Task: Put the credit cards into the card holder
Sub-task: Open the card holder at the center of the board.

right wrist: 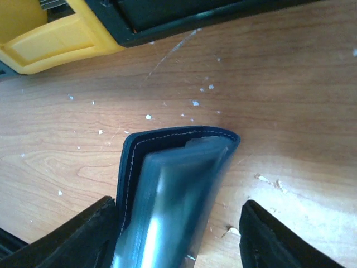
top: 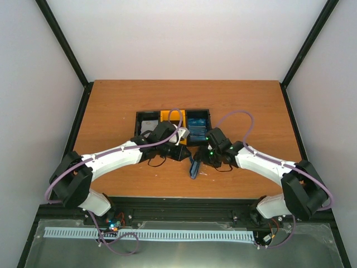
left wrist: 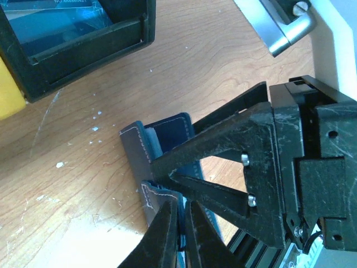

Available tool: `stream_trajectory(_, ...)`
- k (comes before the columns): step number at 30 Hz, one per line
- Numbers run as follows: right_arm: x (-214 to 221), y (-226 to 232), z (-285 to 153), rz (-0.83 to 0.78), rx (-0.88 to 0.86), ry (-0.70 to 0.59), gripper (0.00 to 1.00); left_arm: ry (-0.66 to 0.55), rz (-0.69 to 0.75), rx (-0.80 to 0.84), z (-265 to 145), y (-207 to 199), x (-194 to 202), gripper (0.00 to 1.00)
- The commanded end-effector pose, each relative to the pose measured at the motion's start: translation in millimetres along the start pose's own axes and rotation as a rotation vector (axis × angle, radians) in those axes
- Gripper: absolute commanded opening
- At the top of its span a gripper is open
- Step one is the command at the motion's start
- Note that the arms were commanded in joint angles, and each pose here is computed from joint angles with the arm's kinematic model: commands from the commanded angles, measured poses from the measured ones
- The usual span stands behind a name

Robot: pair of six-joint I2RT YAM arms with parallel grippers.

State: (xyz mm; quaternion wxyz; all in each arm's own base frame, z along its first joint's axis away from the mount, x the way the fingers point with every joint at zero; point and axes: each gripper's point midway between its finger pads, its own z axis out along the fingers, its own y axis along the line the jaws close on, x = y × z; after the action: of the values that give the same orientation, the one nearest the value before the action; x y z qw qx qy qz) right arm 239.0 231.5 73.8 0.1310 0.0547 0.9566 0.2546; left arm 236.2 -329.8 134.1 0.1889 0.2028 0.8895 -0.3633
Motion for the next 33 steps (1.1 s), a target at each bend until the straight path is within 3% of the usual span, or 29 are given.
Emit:
stream_trajectory(1,6.5,-13.3,-0.3,0.018,0.082,-0.003,0.56,-0.024,0.017,-0.006,-8.4,0.9,-6.5,0.00)
stream_trajectory(6,10.4,-20.1,-3.7,0.025,0.100,-0.008,0.53,-0.022,-0.003,-0.045,-6.6,11.3,-3.4,0.01)
stream_trajectory(12,9.3,-11.0,-9.9,0.011,0.045,-0.028,0.72,-0.022,-0.015,-0.076,-7.0,19.5,-0.6,0.01)
stream_trajectory(14,8.3,-3.7,-13.1,0.008,-0.003,-0.043,0.75,-0.021,-0.016,-0.077,-7.3,19.9,-0.1,0.01)
stream_trajectory(33,15.0,0.6,4.3,0.038,0.009,0.032,0.74,-0.020,-0.003,0.008,-12.9,3.0,0.2,0.01)
